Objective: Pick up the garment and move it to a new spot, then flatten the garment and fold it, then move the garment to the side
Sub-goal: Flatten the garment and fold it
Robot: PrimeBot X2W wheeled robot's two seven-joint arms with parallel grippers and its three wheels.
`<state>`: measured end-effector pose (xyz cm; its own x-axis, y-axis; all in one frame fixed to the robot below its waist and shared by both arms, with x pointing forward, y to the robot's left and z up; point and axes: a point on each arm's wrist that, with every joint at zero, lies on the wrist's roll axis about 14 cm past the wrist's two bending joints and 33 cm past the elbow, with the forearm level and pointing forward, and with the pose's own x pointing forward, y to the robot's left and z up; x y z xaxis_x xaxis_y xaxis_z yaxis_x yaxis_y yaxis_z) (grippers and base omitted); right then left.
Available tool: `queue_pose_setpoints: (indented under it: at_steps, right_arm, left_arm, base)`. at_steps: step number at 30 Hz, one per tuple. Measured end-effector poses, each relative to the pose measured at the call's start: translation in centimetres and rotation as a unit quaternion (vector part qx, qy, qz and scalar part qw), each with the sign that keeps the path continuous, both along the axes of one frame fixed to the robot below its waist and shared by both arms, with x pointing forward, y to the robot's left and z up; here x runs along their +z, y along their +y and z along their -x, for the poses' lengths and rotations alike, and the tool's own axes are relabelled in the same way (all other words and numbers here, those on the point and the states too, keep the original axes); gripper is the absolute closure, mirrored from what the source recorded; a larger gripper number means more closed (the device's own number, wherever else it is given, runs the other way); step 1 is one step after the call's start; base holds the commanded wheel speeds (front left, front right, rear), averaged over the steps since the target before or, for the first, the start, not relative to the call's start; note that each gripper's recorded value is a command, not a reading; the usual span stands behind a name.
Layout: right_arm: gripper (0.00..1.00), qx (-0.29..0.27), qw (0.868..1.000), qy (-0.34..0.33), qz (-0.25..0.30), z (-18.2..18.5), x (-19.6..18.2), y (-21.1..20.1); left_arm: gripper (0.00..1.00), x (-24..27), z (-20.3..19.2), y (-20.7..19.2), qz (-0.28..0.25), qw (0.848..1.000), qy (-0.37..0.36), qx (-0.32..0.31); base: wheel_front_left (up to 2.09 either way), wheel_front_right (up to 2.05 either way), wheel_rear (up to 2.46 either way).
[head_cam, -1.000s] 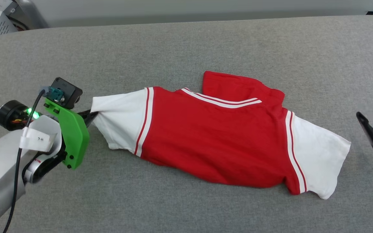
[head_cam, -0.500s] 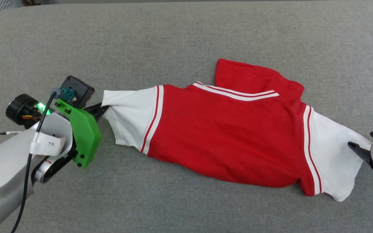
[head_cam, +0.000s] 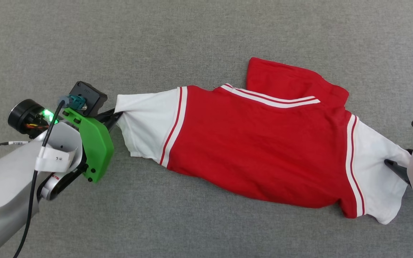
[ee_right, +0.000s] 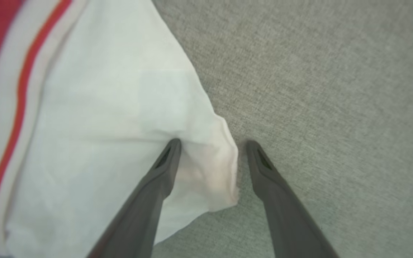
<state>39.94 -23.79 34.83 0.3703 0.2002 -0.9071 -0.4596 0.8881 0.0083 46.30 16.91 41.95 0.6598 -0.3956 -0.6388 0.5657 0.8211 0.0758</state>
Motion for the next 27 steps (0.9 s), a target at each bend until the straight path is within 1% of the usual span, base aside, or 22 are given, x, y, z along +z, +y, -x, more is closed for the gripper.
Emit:
queue_pose_setpoints:
  at_steps: [4,8,10,11,13,15,17,22,26,27]
  right_arm:
    - [1.0,-0.001,0.999,-0.039,-0.02,-0.6,1.1,0.6]
    - [1.0,0.001,0.994,-0.107,-0.038,-2.0,3.6,1.1]
    - [1.0,-0.003,0.988,-0.147,-0.046,-3.0,5.5,1.0]
    - [1.0,-0.002,0.98,-0.191,-0.049,-4.0,7.9,0.7]
    - [1.0,0.0,0.972,-0.23,-0.053,-4.7,10.2,0.6]
    - [1.0,-0.002,0.96,-0.274,-0.063,-5.4,12.9,0.6]
    - [1.0,0.0,0.944,-0.322,-0.07,-6.0,15.8,0.6]
    - [1.0,0.003,0.905,-0.417,-0.085,-6.7,22.1,0.8]
    - [1.0,0.003,0.864,-0.495,-0.096,-7.1,27.4,1.1]
    - [1.0,0.003,0.851,-0.515,-0.098,-7.2,28.8,1.2]
  left_arm:
    - [1.0,0.9,-0.1,-0.2,0.002,1.0,-0.015,-0.001]
    - [1.0,2.8,-0.3,-0.5,0.011,0.999,-0.048,-0.006]
    - [1.0,4.1,-0.4,-0.8,0.015,0.997,-0.071,-0.009]
    - [1.0,5.9,-0.6,-1.0,0.021,0.995,-0.101,-0.012]
    - [1.0,7.6,-0.6,-1.1,0.022,0.991,-0.132,-0.015]
    - [1.0,9.8,-0.8,-1.2,0.029,0.985,-0.168,-0.014]
    - [1.0,12.7,-1.0,-1.2,0.036,0.976,-0.212,-0.013]
    - [1.0,20.2,-1.5,-1.3,0.044,0.946,-0.32,-0.017]
    - [1.0,25.6,-1.2,-2.2,0.064,0.917,-0.392,-0.03]
    - [1.0,26.8,-1.1,-2.4,0.065,0.909,-0.411,-0.033]
  base:
    - [0.0,0.0,0.0]
    - [0.0,0.0,0.0]
    - [0.0,0.0,0.0]
    - [0.0,0.0,0.0]
    - [0.0,0.0,0.0]
    - [0.0,0.0,0.0]
    - [0.0,0.0,0.0]
    - [0.0,0.0,0.0]
    - [0.0,0.0,0.0]
    - [0.0,0.0,0.0]
